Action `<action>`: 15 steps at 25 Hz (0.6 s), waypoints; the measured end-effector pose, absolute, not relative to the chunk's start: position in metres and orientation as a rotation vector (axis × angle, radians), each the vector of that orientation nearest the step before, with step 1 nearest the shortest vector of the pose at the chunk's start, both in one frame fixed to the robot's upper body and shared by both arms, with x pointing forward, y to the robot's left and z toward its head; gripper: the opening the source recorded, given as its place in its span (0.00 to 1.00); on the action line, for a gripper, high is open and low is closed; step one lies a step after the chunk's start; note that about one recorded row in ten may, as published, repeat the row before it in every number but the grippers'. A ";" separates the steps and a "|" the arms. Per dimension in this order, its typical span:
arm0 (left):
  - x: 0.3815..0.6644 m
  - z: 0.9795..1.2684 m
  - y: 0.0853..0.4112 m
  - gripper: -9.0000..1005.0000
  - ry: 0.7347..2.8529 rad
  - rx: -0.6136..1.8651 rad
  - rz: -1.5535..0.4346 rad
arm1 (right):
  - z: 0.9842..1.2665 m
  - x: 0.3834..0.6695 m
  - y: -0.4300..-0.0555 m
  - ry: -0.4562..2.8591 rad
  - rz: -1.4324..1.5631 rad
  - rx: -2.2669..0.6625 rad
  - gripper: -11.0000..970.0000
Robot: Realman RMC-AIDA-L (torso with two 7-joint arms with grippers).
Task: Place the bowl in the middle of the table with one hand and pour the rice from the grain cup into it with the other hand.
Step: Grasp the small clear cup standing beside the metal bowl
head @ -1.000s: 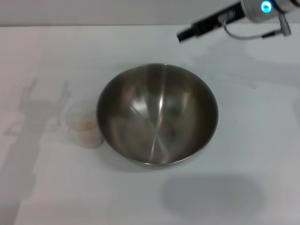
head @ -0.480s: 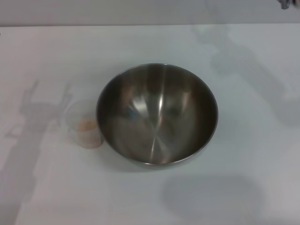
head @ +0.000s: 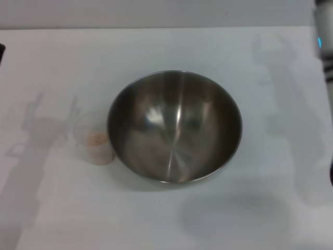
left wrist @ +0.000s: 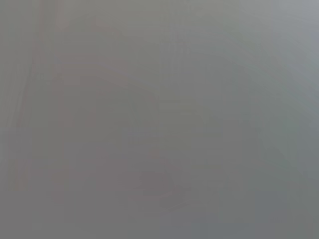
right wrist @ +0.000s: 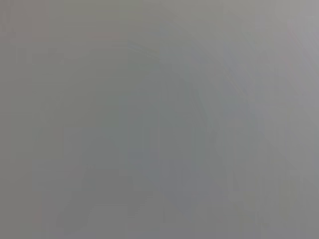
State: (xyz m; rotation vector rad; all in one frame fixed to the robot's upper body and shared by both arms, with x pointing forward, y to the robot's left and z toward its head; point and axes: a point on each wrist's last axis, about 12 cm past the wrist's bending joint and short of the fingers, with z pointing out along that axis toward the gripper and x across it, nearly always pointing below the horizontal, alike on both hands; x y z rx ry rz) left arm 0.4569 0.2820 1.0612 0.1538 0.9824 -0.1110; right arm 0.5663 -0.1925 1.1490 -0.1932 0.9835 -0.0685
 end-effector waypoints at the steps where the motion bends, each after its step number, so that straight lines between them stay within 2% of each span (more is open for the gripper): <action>1: 0.456 1.060 0.282 0.81 0.990 0.157 -0.113 | 1.142 0.562 -0.200 0.960 -0.002 -0.149 0.50; 4: 0.452 1.053 0.284 0.81 1.042 0.167 -0.111 | 1.116 0.557 -0.234 0.971 0.277 -0.013 0.50; 5: 0.452 1.053 0.284 0.81 1.042 0.167 -0.111 | 1.116 0.557 -0.234 0.971 0.277 -0.013 0.50; 6: 0.450 1.051 0.284 0.81 1.059 0.167 -0.109 | 1.101 0.557 -0.252 1.035 0.375 0.011 0.50; 9: 0.439 1.041 0.286 0.81 1.117 0.176 -0.110 | 1.085 0.553 -0.270 1.128 0.452 0.032 0.50; 15: 0.415 1.028 0.288 0.81 1.190 0.179 -0.113 | 1.078 0.550 -0.273 1.161 0.399 -0.009 0.50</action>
